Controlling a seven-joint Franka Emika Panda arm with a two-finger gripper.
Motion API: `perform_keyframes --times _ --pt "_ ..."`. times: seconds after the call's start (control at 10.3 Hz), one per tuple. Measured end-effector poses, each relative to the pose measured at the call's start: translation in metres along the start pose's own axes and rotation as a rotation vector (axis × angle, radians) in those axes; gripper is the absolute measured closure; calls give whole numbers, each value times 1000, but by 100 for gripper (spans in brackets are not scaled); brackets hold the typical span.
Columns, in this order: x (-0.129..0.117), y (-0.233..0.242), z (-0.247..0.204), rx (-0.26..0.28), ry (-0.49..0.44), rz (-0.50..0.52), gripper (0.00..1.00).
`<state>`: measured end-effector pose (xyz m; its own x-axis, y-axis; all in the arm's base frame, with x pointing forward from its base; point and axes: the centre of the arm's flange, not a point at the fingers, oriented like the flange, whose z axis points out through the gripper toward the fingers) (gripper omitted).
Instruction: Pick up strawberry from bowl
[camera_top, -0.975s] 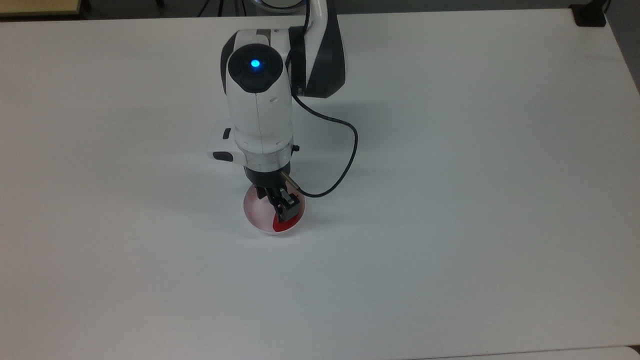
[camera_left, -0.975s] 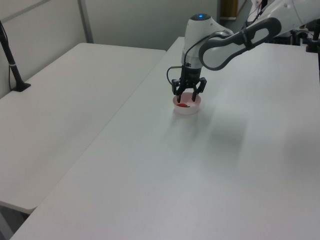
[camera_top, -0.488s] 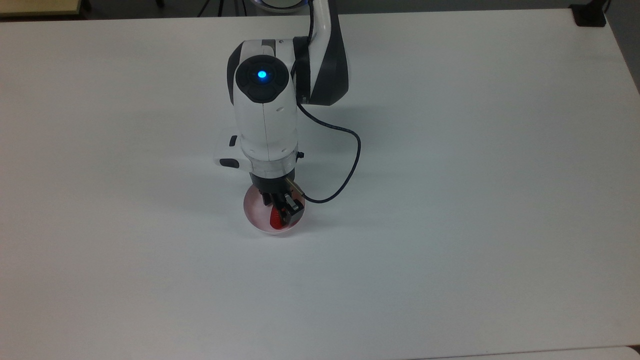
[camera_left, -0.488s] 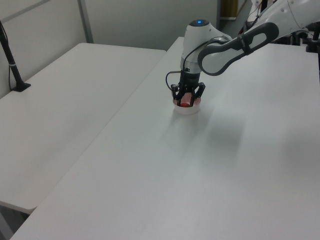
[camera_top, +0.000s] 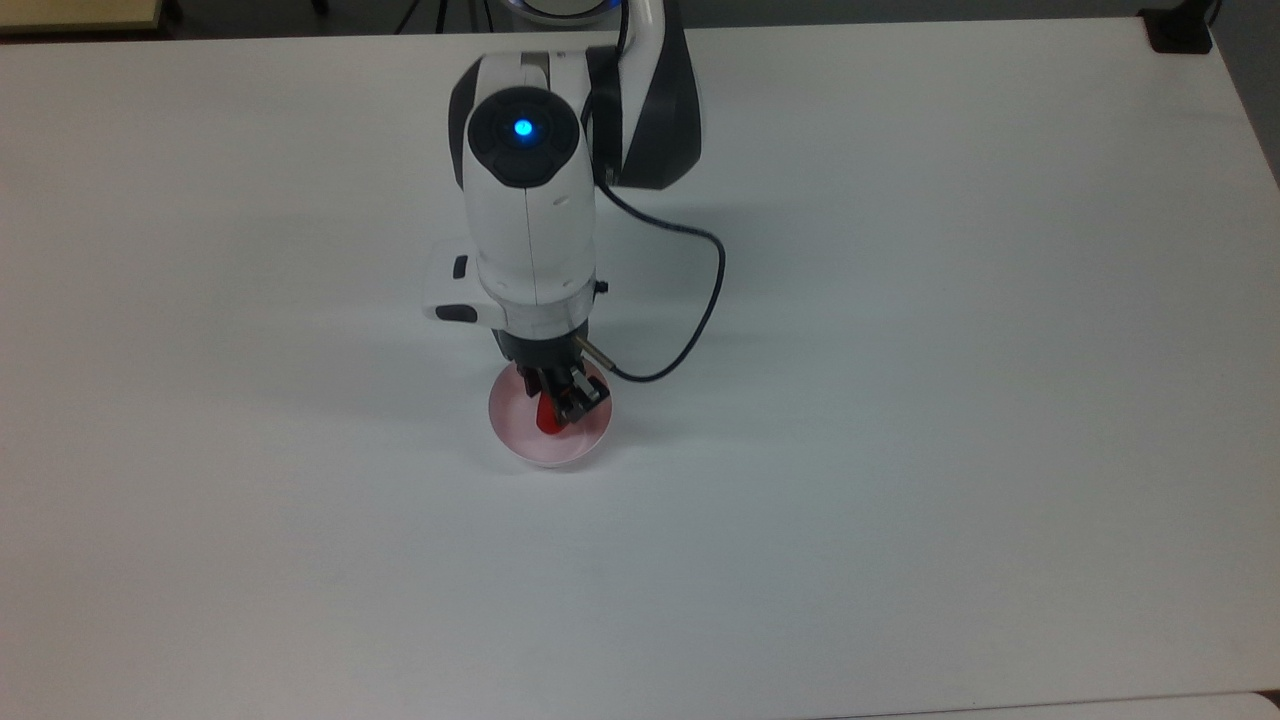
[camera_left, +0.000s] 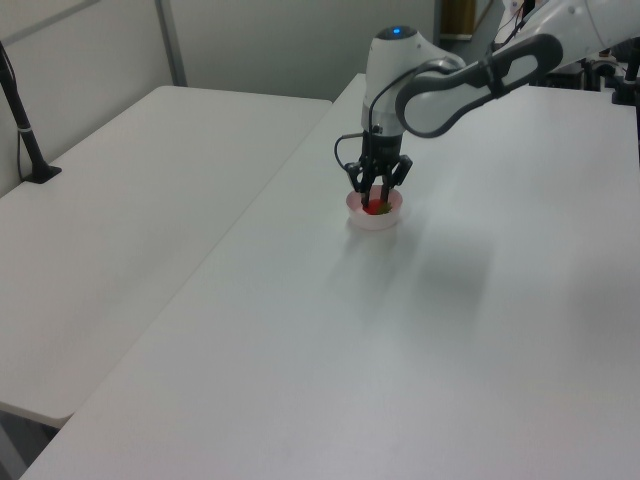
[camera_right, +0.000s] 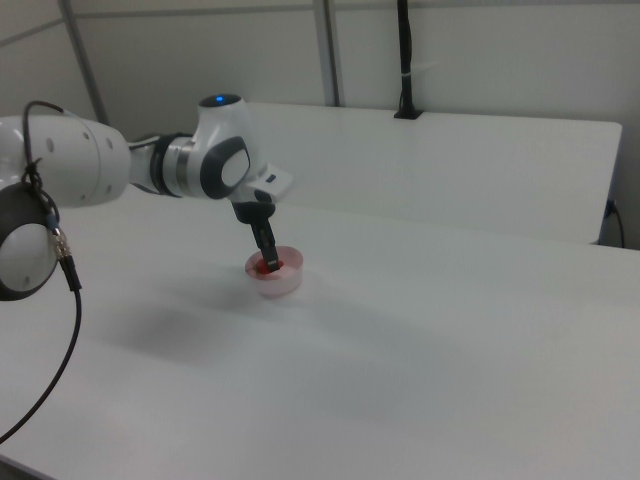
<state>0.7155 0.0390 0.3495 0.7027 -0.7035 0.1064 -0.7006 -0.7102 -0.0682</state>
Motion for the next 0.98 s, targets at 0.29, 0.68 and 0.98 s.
perform_keyframes --times 0.29,0.68,0.98 --pt "8 15 -50 -15 -11 -92 60" --pt "62 81 -64 -57 -43 -356 65" --pt "124 161 -27 -108 -33 -405 64"
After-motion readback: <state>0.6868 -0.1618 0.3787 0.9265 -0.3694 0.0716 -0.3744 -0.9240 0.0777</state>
